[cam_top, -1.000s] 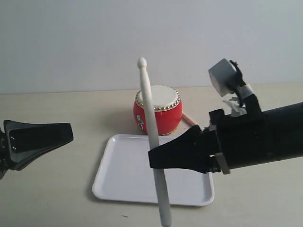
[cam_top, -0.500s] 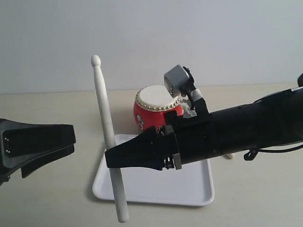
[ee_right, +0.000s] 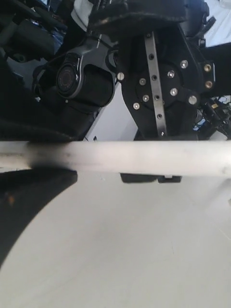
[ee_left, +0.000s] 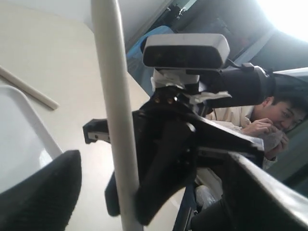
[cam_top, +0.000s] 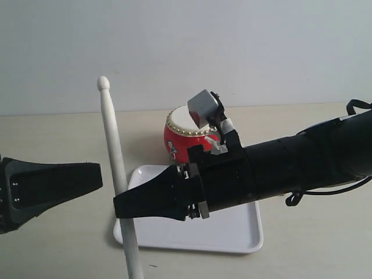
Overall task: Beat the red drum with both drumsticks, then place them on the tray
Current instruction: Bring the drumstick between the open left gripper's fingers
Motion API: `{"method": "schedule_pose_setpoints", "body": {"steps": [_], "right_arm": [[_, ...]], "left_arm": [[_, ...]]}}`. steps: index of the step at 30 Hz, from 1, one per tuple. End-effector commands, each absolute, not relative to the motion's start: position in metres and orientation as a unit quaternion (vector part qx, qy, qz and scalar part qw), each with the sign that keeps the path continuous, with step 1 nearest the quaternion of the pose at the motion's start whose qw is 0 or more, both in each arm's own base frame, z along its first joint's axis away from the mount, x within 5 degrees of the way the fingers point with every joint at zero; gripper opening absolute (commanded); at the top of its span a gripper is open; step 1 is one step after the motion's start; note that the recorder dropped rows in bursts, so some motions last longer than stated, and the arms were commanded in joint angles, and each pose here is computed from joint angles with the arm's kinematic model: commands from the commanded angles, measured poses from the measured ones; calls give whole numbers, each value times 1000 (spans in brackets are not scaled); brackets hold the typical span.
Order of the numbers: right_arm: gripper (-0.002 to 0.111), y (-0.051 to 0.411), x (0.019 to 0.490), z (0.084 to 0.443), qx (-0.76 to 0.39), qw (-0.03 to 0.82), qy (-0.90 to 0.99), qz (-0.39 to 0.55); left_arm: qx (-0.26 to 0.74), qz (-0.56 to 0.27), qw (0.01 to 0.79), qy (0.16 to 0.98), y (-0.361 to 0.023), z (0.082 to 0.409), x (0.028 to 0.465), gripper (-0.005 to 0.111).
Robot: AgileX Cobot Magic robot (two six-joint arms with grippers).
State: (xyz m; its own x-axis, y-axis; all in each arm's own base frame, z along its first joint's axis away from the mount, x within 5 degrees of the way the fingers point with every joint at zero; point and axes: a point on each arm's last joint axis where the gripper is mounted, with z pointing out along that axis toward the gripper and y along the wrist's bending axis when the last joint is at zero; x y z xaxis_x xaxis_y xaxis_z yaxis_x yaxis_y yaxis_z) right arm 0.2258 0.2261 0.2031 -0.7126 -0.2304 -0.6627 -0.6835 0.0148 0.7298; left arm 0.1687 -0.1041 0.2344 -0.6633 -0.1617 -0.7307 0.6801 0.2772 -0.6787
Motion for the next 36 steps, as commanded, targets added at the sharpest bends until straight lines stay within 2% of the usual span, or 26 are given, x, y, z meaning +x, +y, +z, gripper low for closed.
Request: {"method": "schedule_pose_setpoints", "body": {"steps": [1, 15, 27, 36], "right_arm": [[0, 230, 223, 207, -343, 191, 675, 625], [0, 233, 221, 207, -347, 187, 673, 626], [0, 233, 221, 207, -348, 188, 672, 626], [0, 234, 222, 199, -335, 171, 682, 627]], "left_arm": [[179, -573, 383, 703, -104, 238, 171, 77], [174, -571, 369, 712, -105, 229, 176, 77], [149, -578, 350, 722, -111, 205, 190, 77], [147, -583, 368, 710, -122, 205, 191, 77]]}}
